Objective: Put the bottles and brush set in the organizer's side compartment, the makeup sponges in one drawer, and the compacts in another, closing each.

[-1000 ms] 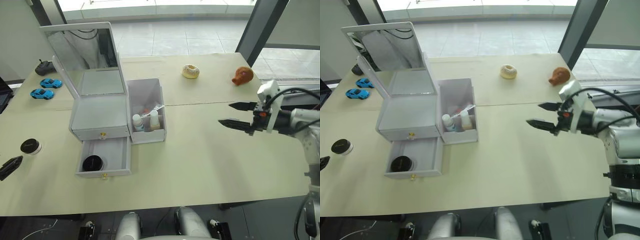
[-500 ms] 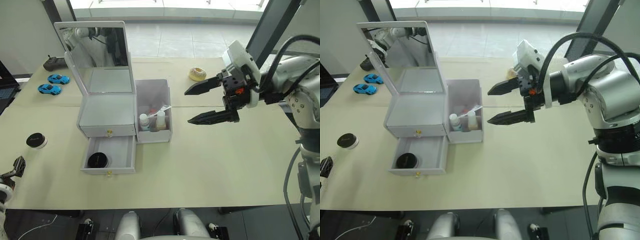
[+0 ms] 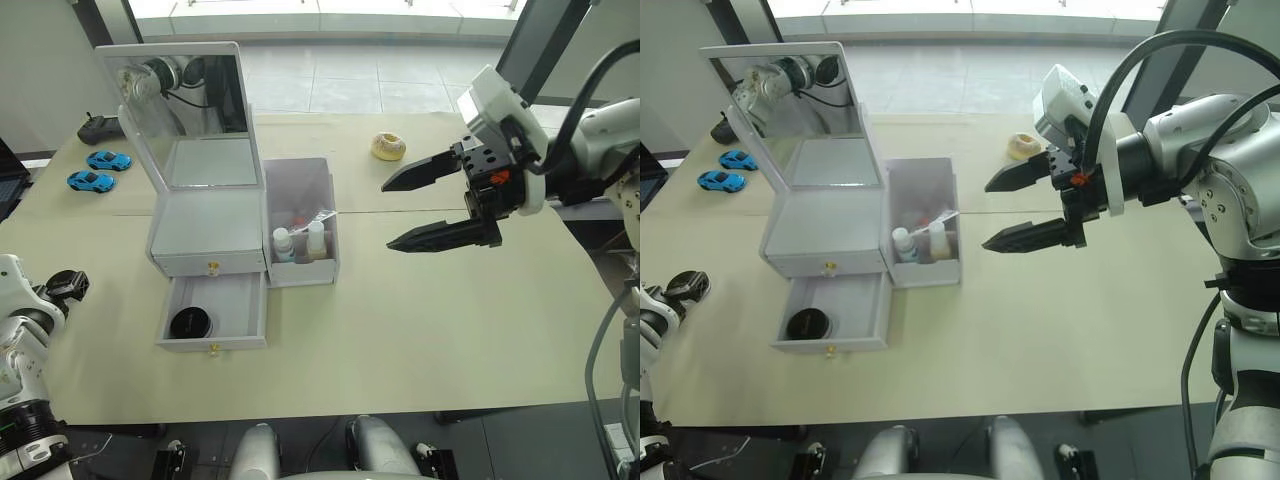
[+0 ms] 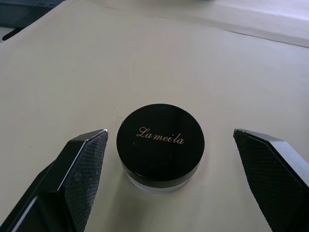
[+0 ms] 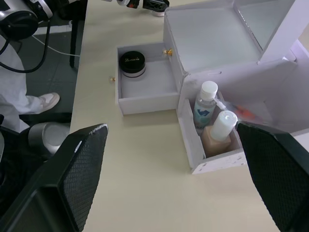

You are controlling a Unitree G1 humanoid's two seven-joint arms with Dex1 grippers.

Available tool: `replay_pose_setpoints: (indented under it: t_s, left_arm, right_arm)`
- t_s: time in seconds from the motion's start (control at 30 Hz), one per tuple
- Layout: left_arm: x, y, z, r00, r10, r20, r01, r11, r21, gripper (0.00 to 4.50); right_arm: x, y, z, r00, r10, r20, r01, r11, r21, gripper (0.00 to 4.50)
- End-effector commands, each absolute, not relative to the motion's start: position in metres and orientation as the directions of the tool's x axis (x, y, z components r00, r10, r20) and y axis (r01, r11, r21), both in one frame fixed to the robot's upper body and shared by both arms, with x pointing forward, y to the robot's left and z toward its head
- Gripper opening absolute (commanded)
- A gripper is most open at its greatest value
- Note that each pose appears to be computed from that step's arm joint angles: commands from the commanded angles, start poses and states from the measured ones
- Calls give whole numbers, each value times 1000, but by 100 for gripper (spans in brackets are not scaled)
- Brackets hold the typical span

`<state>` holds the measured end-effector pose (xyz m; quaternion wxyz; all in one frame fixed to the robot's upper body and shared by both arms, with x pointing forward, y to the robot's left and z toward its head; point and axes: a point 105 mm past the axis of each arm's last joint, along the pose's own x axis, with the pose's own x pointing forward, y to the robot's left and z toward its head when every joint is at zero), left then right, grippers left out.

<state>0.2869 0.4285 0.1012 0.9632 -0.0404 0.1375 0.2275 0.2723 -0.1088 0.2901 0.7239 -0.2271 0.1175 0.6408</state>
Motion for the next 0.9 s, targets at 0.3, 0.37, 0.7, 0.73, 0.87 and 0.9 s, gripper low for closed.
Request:
replay_pose_setpoints:
  t_s: [0.3,0.37,0.7,0.73,0.87,0.9]
  left_arm:
    - [300,450,109,822,508,-259,-518,855,34,448]
    - [300,449,108,820,509,-261,-522,853,23,448]
    - [307,445,98,828,491,-271,-510,860,2,300]
    - [306,446,97,822,497,-278,-515,857,12,290]
    - [305,447,99,820,503,-271,-522,853,4,290]
    - [304,449,105,826,505,-252,-524,851,-13,290]
  right_arm:
    - [273,-109,307,251,874,-416,-951,144,-272,450]
    - [275,-110,308,264,871,-414,-948,157,-276,450]
    - [277,-110,309,288,864,-412,-940,174,-293,450]
    - [276,-110,310,290,864,-411,-939,175,-295,450]
    - [275,-111,310,292,864,-410,-938,175,-301,450]
    - [276,-111,310,294,864,-408,-937,175,-303,450]
